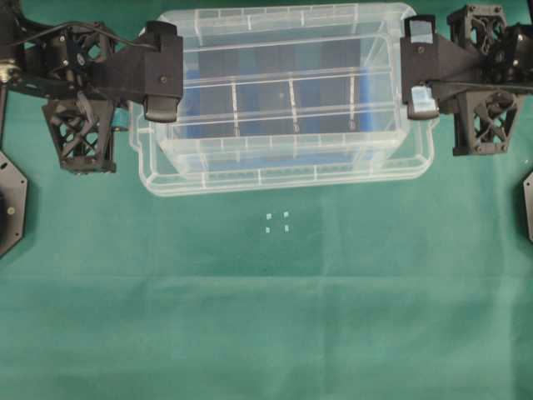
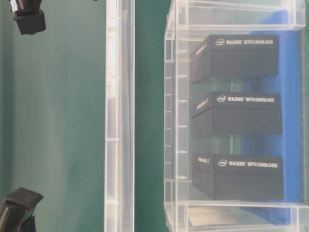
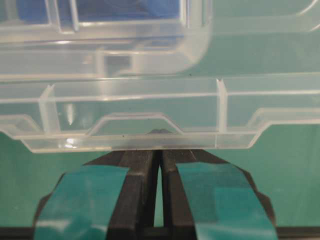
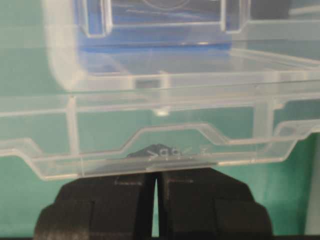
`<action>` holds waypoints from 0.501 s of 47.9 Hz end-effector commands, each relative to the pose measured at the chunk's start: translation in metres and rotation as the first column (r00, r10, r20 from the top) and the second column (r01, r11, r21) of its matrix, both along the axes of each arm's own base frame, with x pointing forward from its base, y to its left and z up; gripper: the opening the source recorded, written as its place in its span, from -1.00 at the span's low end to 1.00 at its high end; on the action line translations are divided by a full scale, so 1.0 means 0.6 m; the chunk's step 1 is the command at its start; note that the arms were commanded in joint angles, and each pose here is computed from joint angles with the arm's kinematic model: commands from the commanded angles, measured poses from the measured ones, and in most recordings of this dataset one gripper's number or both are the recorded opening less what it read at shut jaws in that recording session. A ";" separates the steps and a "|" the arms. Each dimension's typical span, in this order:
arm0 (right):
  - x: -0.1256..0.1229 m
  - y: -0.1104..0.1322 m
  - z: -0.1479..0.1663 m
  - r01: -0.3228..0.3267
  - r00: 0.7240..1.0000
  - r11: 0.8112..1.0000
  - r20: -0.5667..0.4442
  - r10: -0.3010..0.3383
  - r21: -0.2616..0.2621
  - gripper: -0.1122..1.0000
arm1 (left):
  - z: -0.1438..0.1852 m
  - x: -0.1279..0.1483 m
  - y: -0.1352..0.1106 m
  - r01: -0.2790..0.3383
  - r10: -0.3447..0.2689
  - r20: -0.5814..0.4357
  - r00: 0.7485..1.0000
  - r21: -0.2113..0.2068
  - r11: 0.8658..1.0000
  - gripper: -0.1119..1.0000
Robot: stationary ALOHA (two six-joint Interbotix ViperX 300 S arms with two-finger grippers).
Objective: Clamp the lid of the box with both arms, then lift and open it.
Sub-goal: 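Lift the clamped lid upward off the box with both grippers, then carry the lid toward the front of the table with both grippers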
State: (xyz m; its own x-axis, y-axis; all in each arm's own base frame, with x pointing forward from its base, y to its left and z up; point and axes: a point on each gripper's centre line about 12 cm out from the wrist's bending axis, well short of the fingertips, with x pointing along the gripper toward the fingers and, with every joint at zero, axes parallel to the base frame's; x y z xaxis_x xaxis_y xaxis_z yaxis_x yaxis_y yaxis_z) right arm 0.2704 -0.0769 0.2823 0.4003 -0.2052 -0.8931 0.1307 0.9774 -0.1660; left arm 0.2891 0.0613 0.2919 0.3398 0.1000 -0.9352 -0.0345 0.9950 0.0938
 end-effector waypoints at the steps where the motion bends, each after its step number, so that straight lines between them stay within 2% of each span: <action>1: 0.028 0.033 0.030 -0.028 0.996 0.999 0.091 0.027 0.017 -0.80 | 0.024 0.023 -0.028 0.036 -0.036 0.077 0.996 -0.006 0.999 -0.77; 24: 0.034 0.123 0.024 -0.032 0.995 0.992 0.100 0.020 0.118 -0.80 | 0.020 0.028 -0.109 0.065 -0.060 0.083 0.995 -0.062 0.996 -0.77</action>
State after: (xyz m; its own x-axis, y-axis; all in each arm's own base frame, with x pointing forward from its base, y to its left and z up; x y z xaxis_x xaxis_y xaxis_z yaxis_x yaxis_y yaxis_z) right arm 0.2772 -0.0175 0.2809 0.4098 -0.1153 -0.9048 0.1168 0.9904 -0.0733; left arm 0.2929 0.0040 0.2888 0.3368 0.0237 -0.9413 0.0065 0.9996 0.0275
